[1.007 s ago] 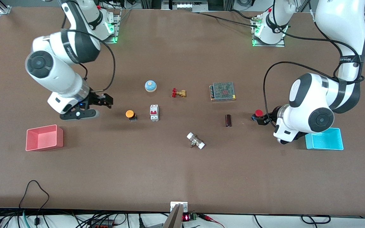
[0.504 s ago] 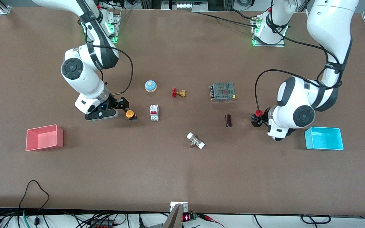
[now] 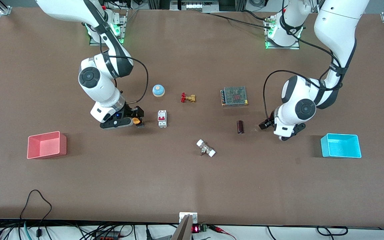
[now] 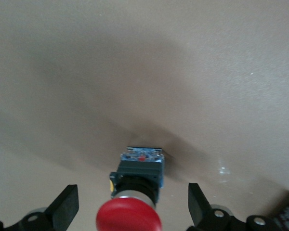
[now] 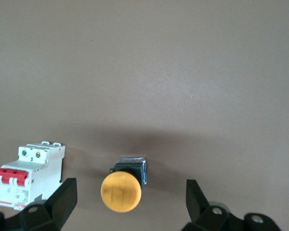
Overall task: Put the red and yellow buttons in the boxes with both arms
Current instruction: 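Close the right gripper on the yellow button while the left gripper grips the red, then carry the yellow button to the pink box while the left gripper carries red to cyan, then open the left gripper over the cyan box, releasing the red button, and lift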
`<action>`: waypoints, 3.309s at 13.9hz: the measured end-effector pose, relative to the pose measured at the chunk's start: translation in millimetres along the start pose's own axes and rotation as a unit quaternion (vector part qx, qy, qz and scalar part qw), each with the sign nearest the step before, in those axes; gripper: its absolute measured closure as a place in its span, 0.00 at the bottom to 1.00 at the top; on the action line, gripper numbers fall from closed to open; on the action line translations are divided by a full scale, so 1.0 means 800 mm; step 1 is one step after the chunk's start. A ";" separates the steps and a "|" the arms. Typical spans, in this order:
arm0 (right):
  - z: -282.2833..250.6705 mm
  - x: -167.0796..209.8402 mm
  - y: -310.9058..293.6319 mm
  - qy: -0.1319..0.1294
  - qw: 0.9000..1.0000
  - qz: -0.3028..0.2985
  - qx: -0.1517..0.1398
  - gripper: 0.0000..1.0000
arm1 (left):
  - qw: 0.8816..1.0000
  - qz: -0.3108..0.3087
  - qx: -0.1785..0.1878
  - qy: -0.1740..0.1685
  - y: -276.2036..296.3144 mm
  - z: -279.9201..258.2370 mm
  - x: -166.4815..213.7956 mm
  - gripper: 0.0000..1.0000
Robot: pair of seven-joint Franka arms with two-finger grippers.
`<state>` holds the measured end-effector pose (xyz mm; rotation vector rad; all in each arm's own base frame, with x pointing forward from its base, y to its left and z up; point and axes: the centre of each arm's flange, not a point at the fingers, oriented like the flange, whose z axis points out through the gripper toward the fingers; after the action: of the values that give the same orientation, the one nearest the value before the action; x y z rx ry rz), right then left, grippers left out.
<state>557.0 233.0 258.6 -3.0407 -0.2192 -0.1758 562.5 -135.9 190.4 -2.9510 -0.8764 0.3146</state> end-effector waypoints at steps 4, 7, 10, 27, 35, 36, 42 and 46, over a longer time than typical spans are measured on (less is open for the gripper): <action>0.036 -0.007 -0.006 -0.005 1.000 -0.002 0.002 0.00 | 1.000 0.003 0.001 0.006 -0.002 0.001 -0.001 0.41; 0.052 -0.011 -0.010 -0.003 1.000 -0.005 0.004 0.00 | 1.000 0.004 -0.005 0.013 -0.001 -0.012 0.000 0.57; 0.061 -0.012 -0.011 0.000 1.000 -0.005 0.005 0.00 | 1.000 0.019 0.002 0.012 0.006 -0.063 0.004 0.57; -0.056 0.049 0.040 -0.027 0.999 -0.033 -0.019 0.59 | 0.957 0.270 0.081 0.066 -0.247 -0.113 0.277 0.57; -0.215 0.086 0.316 -0.049 0.996 -0.063 -0.033 0.59 | 0.957 0.273 0.067 0.073 -0.246 -0.056 0.294 0.57; -0.208 0.087 0.347 -0.052 0.996 -0.070 -0.031 0.59 | 0.957 0.273 0.066 0.072 -0.247 -0.051 0.295 0.57; -0.118 0.093 0.451 -0.036 0.995 -0.084 -0.033 0.59 | 0.954 0.285 0.067 0.068 -0.243 -0.065 0.295 0.14; -0.074 0.092 0.479 -0.017 0.995 -0.085 -0.041 0.59 | 0.952 0.290 0.077 0.064 -0.236 -0.163 0.273 0.00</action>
<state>679.9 -140.5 295.8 -3.1058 -0.4857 -0.1492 666.8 143.2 297.8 -2.9653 0.0477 0.1936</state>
